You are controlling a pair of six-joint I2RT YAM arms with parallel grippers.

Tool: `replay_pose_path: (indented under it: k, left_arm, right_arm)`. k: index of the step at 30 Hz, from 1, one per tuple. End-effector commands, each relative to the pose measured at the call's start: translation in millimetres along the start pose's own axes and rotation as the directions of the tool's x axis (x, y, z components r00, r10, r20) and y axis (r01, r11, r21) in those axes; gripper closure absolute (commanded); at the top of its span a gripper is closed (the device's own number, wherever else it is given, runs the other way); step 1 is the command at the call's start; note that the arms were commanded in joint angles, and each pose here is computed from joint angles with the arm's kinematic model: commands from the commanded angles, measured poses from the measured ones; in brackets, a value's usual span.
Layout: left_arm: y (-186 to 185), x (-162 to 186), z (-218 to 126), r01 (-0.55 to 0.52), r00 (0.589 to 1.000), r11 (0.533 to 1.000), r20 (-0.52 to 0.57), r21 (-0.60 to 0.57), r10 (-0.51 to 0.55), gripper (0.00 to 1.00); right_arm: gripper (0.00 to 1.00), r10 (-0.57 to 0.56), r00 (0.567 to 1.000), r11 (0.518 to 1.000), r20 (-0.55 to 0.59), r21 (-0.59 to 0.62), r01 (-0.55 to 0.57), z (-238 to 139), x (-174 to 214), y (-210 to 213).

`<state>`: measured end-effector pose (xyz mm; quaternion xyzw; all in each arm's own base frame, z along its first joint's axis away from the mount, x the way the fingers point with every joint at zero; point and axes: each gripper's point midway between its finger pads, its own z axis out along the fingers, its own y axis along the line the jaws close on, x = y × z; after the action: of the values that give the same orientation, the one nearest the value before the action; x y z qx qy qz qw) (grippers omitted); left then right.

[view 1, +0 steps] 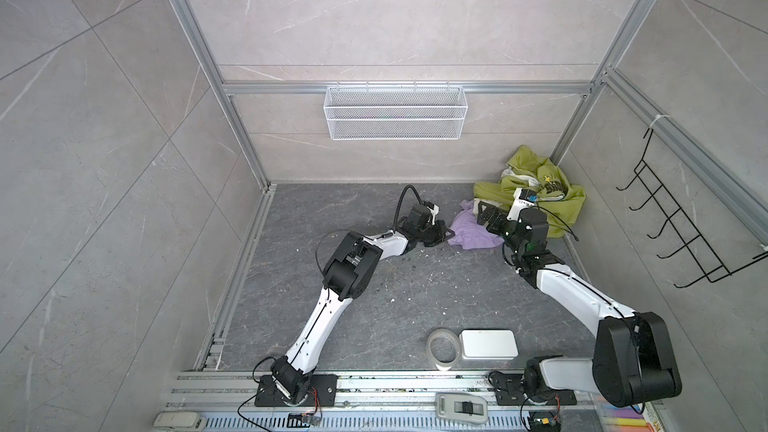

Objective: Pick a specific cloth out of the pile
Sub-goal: 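Pull the purple shirt with the left gripper away from the green shirt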

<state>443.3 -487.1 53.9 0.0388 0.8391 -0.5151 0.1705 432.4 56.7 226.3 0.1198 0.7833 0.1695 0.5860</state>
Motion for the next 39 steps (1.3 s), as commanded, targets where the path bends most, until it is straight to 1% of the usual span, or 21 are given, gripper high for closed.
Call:
replay_pose_path:
  k: [1, 17, 27, 31, 39]
  left_arm:
    - [-71, -29, -23, -0.108, 0.993, 0.987, 0.064, 0.116, 0.101, 1.00]
    - [-113, -53, -42, -0.206, 0.971, 0.967, 0.154, 0.150, 0.183, 1.00]
    - [-137, -63, -53, -0.267, 0.953, 0.950, 0.190, 0.160, 0.236, 1.00]
    - [-139, -64, -54, -0.298, 0.944, 0.942, 0.196, 0.156, 0.266, 1.00]
    - [-142, -67, -55, -0.318, 0.936, 0.935, 0.207, 0.156, 0.284, 1.00]
  right_arm:
    - [0.00, -0.021, 1.000, 1.000, 0.012, 0.004, 0.021, -7, -5, 3]
    - [0.00, -0.051, 0.998, 0.999, 0.024, 0.020, 0.050, -15, -10, 1]
    - [0.00, -0.066, 0.997, 0.997, 0.038, 0.030, 0.065, -19, -17, 2]
    - [0.00, -0.072, 0.997, 0.997, 0.042, 0.032, 0.071, -19, -22, 3]
    - [0.00, -0.079, 0.996, 0.996, 0.047, 0.036, 0.078, -21, -28, 5]
